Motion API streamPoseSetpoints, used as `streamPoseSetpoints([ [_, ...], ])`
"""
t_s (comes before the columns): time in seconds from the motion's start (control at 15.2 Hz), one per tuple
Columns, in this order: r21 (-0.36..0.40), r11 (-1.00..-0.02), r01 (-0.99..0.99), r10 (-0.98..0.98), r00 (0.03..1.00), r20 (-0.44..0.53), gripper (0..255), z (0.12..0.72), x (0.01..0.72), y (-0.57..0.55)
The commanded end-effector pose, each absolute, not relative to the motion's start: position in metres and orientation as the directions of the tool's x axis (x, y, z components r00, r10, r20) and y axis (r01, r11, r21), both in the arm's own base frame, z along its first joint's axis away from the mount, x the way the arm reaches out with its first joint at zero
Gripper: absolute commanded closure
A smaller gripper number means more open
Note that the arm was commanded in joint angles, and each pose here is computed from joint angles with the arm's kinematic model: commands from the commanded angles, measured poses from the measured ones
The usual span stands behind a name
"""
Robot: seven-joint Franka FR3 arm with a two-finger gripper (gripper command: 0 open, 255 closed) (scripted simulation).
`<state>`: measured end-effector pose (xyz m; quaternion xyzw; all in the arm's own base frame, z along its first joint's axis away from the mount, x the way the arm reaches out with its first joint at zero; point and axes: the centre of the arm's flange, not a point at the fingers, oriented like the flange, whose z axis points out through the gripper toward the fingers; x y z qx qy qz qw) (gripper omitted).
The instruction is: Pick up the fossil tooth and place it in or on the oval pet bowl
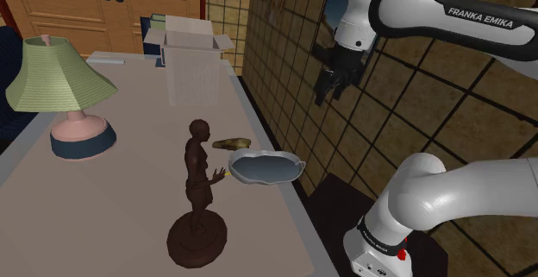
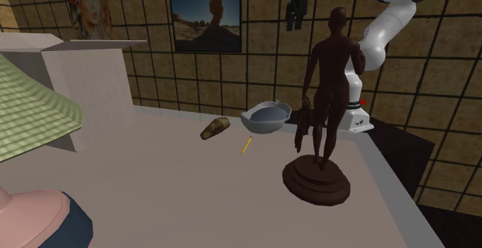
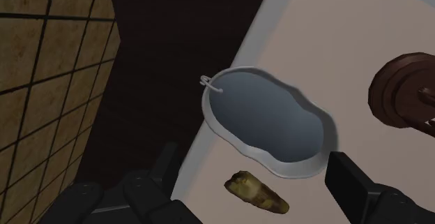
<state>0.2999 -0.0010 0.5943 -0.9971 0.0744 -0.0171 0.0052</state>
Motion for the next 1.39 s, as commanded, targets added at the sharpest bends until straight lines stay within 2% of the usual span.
streamPoseSetpoints([
  [0.0,-0.013,-0.989,-0.148,-0.148,0.988,0.033,0,0.594,0.3,-0.001],
  [0.66,-0.049,-0.994,0.098,0.1,0.994,-0.05,0,0.513,0.414,-0.035],
  [1.32,-0.105,-0.937,0.333,0.344,0.931,-0.122,0,0.422,0.526,-0.037],
])
